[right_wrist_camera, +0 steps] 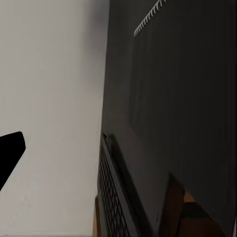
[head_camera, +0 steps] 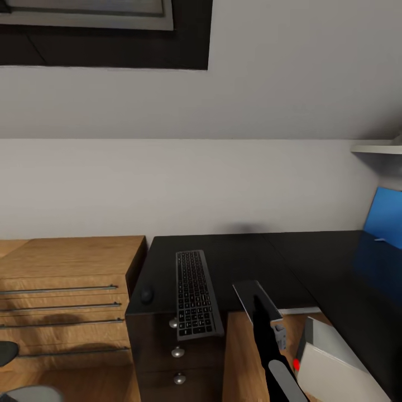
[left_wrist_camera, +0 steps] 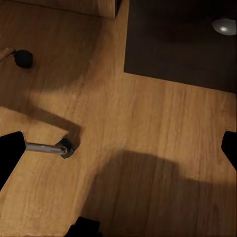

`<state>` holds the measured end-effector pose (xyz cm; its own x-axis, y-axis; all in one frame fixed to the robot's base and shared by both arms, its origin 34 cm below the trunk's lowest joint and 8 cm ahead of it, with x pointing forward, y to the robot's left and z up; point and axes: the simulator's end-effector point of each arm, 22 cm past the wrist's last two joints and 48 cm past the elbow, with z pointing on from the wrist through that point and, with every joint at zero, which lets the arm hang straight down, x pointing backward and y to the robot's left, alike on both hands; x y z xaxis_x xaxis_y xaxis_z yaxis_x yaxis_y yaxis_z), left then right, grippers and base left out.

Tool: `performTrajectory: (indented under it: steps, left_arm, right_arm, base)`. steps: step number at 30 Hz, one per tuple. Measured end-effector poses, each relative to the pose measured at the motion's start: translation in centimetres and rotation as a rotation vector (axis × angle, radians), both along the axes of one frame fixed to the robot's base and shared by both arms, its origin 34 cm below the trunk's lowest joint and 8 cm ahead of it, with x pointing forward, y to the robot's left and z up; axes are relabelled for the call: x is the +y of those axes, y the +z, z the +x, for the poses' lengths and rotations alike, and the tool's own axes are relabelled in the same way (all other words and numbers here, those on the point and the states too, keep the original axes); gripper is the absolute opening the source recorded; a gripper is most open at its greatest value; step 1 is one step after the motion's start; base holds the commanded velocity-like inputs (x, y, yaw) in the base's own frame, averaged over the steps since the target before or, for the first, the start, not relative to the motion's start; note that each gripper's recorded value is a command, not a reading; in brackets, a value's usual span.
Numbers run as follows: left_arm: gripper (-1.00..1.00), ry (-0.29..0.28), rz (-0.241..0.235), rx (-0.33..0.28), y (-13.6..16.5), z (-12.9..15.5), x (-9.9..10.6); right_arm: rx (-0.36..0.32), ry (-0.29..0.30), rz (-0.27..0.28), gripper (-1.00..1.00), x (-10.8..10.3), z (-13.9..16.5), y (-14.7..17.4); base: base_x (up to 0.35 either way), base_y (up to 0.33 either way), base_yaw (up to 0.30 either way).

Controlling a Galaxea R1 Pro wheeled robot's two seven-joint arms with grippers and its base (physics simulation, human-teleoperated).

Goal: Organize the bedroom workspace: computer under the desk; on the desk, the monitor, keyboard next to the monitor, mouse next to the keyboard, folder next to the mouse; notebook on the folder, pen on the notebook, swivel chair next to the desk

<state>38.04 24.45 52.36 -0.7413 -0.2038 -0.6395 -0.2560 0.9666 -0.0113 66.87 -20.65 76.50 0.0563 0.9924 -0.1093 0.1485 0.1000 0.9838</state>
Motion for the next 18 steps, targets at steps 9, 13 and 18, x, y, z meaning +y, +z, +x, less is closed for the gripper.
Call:
performTrajectory:
  steps: [9, 13, 18]
  left_arm:
    - [1.00, 0.000, 0.000, 0.001, -0.02, -0.02, 0.03]
    - [1.00, 0.000, 0.000, 0.001, -0.02, -0.05, -0.02]
    - [1.00, 0.000, 0.000, 0.001, -0.03, -0.05, -0.01]
  right_arm:
    - [0.000, 0.000, 0.000, 1.00, -0.01, 0.00, -0.03]
    - [0.000, 0.000, -0.001, 1.00, -0.04, -0.02, 0.01]
    - [0.000, 0.000, -0.001, 1.00, -0.05, -0.02, -0.02]
  base:
    - [-0.312, 0.000, 0.000]
    - [-0.095, 0.000, 0.000]
    - [-0.090, 0.000, 0.000]
